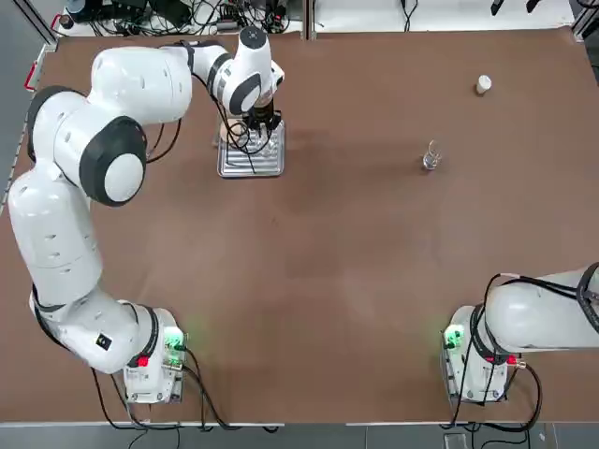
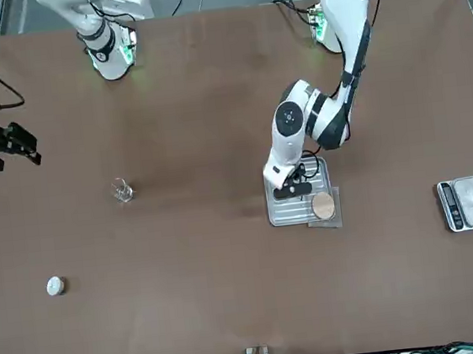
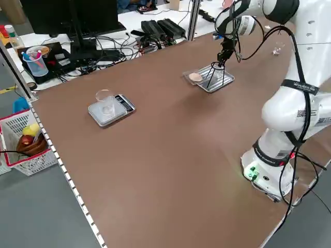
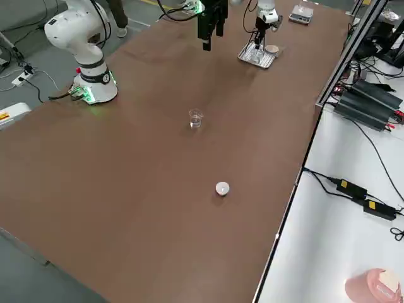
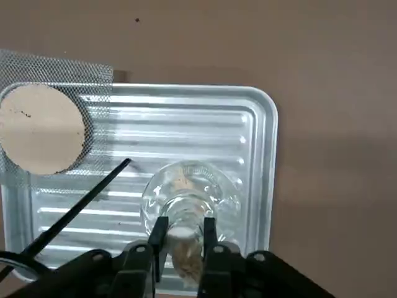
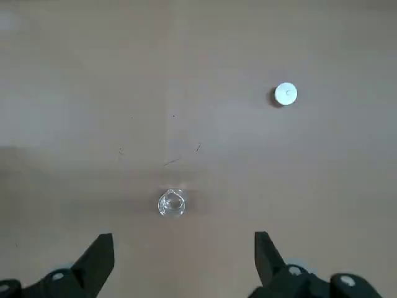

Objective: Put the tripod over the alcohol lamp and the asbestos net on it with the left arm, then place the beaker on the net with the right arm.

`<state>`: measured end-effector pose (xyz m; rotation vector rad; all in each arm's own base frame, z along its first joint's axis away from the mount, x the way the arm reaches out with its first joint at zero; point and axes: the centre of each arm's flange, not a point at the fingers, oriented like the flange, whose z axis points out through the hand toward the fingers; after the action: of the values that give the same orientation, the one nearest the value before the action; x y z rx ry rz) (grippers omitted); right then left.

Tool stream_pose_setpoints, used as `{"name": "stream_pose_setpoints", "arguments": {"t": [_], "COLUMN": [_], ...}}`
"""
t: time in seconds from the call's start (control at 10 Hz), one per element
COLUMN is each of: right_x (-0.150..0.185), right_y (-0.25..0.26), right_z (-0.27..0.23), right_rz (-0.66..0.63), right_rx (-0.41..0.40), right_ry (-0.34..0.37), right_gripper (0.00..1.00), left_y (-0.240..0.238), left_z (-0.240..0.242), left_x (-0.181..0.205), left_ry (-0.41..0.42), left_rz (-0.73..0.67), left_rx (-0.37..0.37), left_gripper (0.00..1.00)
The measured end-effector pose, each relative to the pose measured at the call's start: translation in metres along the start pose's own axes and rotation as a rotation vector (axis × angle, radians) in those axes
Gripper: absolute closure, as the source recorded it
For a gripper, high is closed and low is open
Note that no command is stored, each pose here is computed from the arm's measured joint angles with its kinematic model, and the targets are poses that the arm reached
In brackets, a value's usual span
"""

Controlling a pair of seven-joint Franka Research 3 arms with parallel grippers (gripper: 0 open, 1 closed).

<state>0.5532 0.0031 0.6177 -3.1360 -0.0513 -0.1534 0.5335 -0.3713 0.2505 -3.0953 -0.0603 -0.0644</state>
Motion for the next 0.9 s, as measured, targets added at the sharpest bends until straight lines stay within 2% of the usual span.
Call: {"name": "stream_pose_setpoints", "arguments": {"t": [0.5, 0.7, 0.9], "right_x": [0.0, 0.0, 0.0], "right_y": [-0.001, -0.001, -0.003], "right_z": [0.0, 0.0, 0.0], "right_rz": [-0.001, -0.003, -0.005], "right_rx": [0.0, 0.0, 0.0], "right_ry": [0.001, 0.002, 0.003], "right_gripper": [0.0, 0.0, 0.0], "left_y": [0.007, 0.025, 0.049], "left_z": [-0.013, -0.048, -0.087], "left_x": [0.005, 0.013, 0.013], "left_ry": [0.018, 0.024, 0.041], "left_rz": [-0.053, -0.077, -0.13], "left_rx": [-0.014, -0.023, -0.072], "left_gripper": [0.74, 0.74, 0.74]}}
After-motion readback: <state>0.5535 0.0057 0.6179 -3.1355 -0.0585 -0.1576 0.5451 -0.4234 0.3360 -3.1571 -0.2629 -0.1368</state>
